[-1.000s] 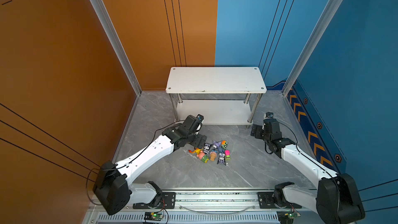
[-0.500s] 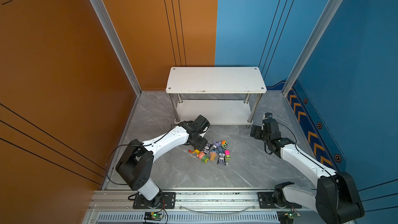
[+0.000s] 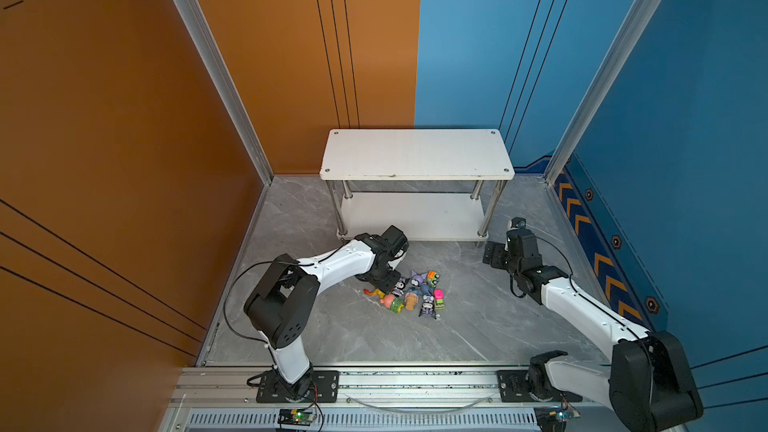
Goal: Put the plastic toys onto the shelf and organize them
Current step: 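Reach the left gripper down to the orange figure and close on it, then lift the orange figure with the left gripper toward the top shelf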
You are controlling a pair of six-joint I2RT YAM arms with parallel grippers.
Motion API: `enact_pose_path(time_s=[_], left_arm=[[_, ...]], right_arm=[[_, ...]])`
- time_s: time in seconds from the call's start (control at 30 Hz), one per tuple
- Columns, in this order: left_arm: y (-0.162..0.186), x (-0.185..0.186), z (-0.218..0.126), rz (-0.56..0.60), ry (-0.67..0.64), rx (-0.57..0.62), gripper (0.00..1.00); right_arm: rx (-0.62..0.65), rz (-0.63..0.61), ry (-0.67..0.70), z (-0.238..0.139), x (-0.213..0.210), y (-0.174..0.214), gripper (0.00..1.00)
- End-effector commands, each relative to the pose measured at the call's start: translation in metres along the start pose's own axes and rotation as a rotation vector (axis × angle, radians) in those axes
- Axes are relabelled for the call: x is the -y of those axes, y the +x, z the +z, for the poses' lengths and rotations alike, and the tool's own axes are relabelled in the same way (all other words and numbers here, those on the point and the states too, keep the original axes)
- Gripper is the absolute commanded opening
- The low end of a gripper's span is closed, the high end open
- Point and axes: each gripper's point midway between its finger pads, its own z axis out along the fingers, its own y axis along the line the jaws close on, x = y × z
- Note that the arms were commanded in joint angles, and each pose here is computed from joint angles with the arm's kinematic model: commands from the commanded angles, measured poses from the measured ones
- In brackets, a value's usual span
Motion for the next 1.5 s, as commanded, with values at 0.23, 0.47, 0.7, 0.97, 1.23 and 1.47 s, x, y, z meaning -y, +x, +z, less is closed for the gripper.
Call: enact_pose_path(time_s=[0.23,0.47,0.7,0.97,1.23,1.47], left_arm=[[0.002,0.001,0.003,-0.008,0.027,-0.028,0.38],[0.002,0.002,0.004,-0.009,0.038,-0.029,0.25],[-0.009,-0.008,-0.017,-0.032,0.002,0.078,0.18],[-0.054,-0.021,-0.084,-0.081,-0.016,0.451,0.18],[-0.103,-0.043,-0.134,-0.063,-0.126,0.879,0.20],[-0.131,-0.057,-0.145,0.012,-0.211,1.040,0.19]], right_arm=[[-0.024,0.006,0.034,0.001,0.005,0.004,0.93],[-0.026,0.008,0.038,0.001,0.006,0.004,0.93],[-0.026,0.008,0.035,0.000,0.006,0.005,0.93],[-0.024,0.008,0.033,0.000,0.006,0.005,0.93],[-0.022,0.008,0.031,0.001,0.005,0.004,0.93],[-0.020,0.007,0.028,0.000,0.004,0.004,0.92]])
